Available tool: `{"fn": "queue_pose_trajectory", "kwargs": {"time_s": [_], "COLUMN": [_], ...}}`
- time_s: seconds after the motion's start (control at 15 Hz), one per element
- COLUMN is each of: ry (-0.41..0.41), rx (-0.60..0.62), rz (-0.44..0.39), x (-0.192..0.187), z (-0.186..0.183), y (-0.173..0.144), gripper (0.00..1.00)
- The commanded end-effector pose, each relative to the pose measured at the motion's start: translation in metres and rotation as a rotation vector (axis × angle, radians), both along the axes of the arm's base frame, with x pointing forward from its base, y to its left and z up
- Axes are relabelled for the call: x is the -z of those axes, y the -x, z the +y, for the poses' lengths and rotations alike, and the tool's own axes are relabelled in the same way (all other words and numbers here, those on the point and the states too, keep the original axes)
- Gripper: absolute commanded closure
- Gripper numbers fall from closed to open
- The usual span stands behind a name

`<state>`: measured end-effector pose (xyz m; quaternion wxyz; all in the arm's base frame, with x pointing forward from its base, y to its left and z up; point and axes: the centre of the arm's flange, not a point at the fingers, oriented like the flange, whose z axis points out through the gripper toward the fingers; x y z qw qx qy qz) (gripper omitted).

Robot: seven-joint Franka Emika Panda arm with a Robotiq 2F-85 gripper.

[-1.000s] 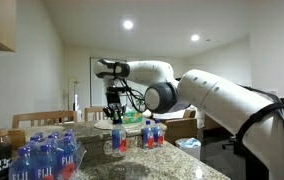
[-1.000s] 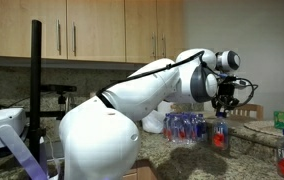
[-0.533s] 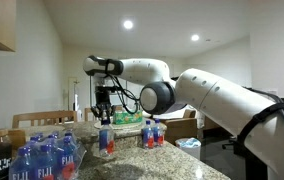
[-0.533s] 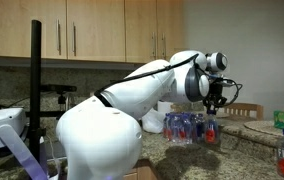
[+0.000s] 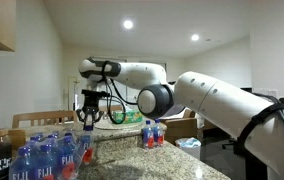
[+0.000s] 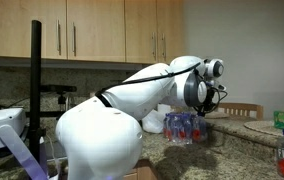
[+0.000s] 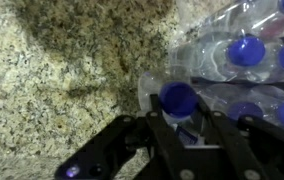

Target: Move the water bottles to the left

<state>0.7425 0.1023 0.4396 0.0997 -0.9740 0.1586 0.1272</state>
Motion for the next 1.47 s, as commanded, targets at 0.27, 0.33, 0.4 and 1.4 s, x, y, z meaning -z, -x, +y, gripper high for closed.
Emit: {"fn": "queue_pose_trajectory", "kwargs": {"time_s": [0.27, 0.33, 0.4, 1.4], "ry": [0.06, 0.069, 0.086, 0.228], "rx": [0.336, 0.36, 0.382, 0.465], "rz": [-0.083, -0.086, -0.082, -0.037], "x": [-0.015, -0.016, -0.014, -0.03], "z": [0.008, 0.008, 0.009, 0.0], "y": [-0.054, -0.055, -0.058, -0.048], "gripper": [0.91, 0.91, 0.91, 0.91]}}
